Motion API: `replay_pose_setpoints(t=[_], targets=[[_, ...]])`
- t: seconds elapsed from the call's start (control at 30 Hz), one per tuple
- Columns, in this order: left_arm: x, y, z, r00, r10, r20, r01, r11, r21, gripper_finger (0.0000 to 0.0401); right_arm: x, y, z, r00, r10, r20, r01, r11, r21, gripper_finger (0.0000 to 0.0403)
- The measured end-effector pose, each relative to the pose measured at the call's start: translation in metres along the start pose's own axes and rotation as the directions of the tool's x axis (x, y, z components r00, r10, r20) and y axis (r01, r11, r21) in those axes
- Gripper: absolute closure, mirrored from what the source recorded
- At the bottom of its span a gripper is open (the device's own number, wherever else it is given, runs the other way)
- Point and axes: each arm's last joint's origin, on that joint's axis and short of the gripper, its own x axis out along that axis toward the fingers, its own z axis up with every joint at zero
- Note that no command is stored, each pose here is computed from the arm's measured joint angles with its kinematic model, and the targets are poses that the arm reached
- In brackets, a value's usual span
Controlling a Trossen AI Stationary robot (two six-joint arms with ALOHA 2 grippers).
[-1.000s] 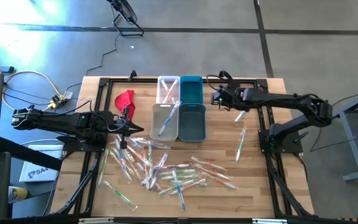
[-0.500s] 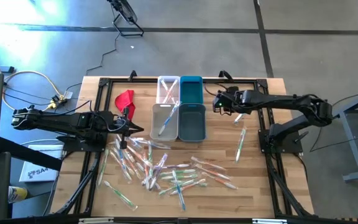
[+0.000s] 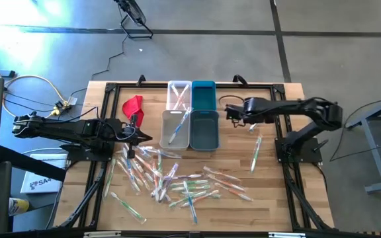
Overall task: Pick & Place Toothbrushes
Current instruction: Put the blue toothbrush into the gray bin
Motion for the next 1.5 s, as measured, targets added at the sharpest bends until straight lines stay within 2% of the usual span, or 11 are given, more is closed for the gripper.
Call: replay_pose_setpoints(t=[0.23,0.37,0.57,0.8,1.0,1.2,1.4,1.5], targets=[[0.0,0.0,0.0,1.0,0.0,0.0,0.0,1.0,-0.002,0.0391,0.027,0.014,-0.008,0.99,-0.128,-0.06,0.125,0.991,-0.05,0.0262],[0.0,0.0,0.0,1.0,0.0,-0.004,0.0,1.0,-0.002,0.0391,0.031,0.014,-0.007,0.984,-0.15,-0.098,0.146,0.988,-0.053,0.0246],[0.0,0.0,-0.001,1.0,0.0,-0.012,-0.001,1.0,-0.001,0.0391,0.026,0.008,-0.005,0.983,-0.167,-0.074,0.163,0.985,-0.061,0.0275],[0.0,0.0,-0.003,0.999,-0.003,-0.034,0.003,1.0,0.002,0.0391,0.025,0.001,-0.006,0.972,-0.229,-0.051,0.223,0.969,-0.102,0.0339],[0.0,0.0,-0.003,0.999,-0.003,-0.034,0.003,1.0,0.001,0.0391,0.042,-0.008,-0.011,0.965,-0.259,-0.05,0.253,0.962,-0.1,0.0394],[0.0,0.0,-0.003,0.999,-0.002,-0.033,0.002,1.0,0.001,0.0391,0.065,-0.013,-0.016,0.97,-0.227,-0.085,0.217,0.97,-0.107,0.04],[0.0,0.0,-0.003,0.999,-0.002,-0.033,0.002,1.0,0.0,0.0391,0.072,-0.007,-0.013,0.988,-0.148,-0.051,0.142,0.985,-0.102,0.0401],[0.0,0.0,-0.003,0.999,-0.003,-0.033,0.003,1.0,0.0,0.0391,0.073,-0.005,-0.01,0.99,-0.116,-0.083,0.106,0.988,-0.113,0.0401]])
